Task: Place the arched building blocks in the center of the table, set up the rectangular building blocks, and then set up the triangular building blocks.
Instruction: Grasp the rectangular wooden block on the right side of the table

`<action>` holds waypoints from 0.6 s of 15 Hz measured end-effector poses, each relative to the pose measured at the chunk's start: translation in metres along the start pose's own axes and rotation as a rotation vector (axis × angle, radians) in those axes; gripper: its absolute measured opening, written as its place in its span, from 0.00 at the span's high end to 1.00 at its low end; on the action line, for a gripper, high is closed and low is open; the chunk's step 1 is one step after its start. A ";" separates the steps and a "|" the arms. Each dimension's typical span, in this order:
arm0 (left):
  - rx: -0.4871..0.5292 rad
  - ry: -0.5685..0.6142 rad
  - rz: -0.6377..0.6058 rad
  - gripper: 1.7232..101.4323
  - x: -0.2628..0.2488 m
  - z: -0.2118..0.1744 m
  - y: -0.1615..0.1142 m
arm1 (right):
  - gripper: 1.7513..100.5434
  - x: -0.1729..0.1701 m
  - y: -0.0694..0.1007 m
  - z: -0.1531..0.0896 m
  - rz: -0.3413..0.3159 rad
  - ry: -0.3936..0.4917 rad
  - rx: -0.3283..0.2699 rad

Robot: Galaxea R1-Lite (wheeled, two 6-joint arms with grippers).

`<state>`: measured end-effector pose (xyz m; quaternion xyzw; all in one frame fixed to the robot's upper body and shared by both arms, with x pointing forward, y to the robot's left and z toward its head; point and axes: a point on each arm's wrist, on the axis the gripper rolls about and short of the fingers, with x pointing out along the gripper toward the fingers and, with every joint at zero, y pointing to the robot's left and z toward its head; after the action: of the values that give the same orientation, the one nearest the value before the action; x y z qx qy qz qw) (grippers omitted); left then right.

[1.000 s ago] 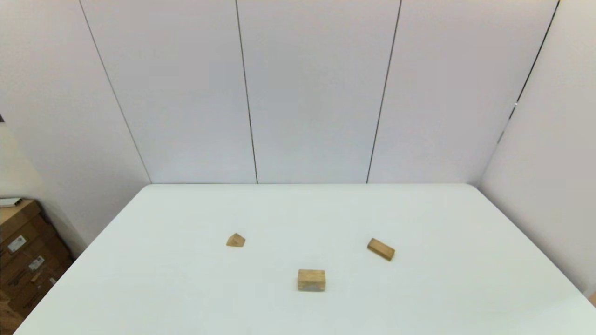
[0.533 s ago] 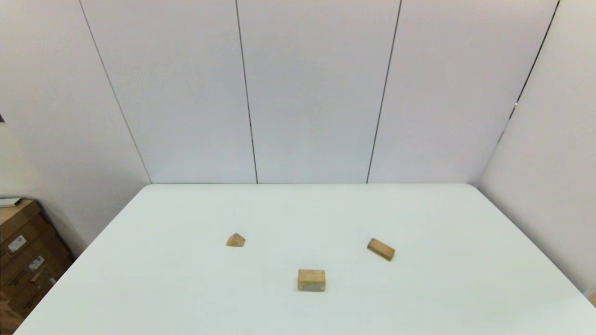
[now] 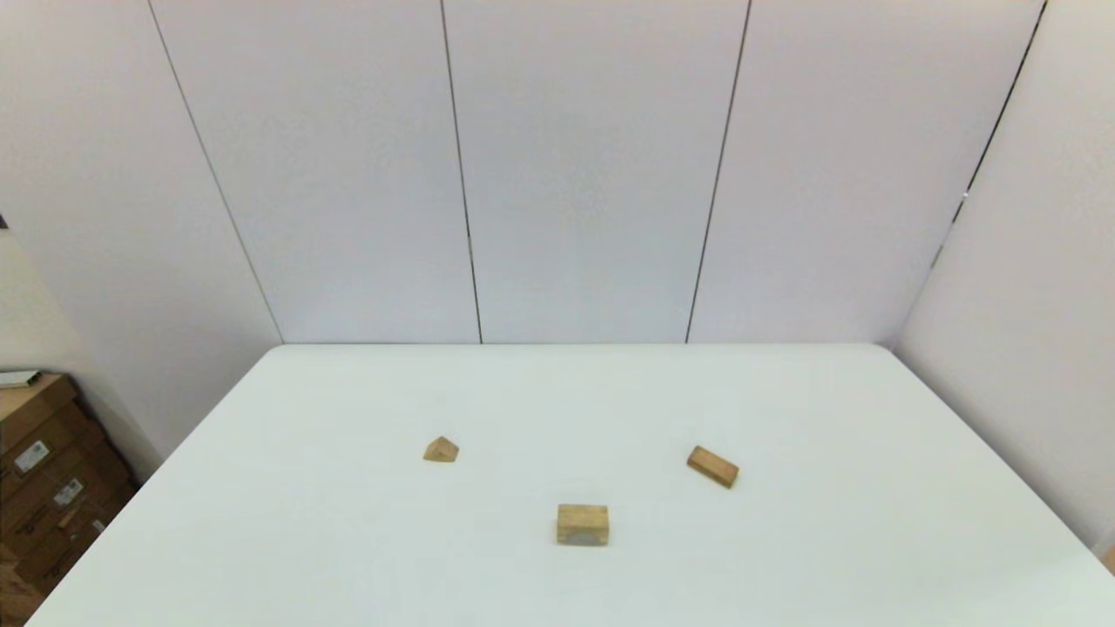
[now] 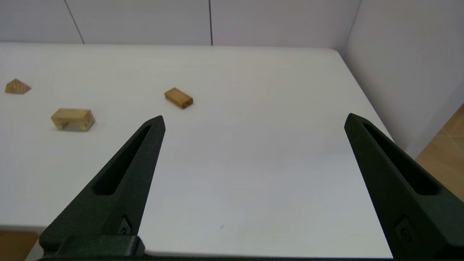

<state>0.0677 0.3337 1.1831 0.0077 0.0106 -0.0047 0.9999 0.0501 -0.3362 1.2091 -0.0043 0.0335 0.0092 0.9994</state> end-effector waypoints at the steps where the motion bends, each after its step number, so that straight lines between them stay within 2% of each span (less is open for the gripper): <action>1: 0.000 0.000 0.000 0.04 0.000 0.000 0.000 | 0.03 -0.004 0.000 0.004 0.007 0.015 0.000; 5: 0.000 0.000 0.000 0.04 0.000 0.000 0.000 | 0.03 -0.016 0.001 0.025 0.050 0.123 0.005; 9: 0.000 0.000 0.000 0.04 0.000 0.000 0.000 | 0.03 -0.003 0.000 0.052 0.062 0.250 0.008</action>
<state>0.0677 0.3337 1.1830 0.0079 0.0108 -0.0047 0.9999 0.0502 -0.3354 1.2608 -0.0002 0.1578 0.0391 0.9867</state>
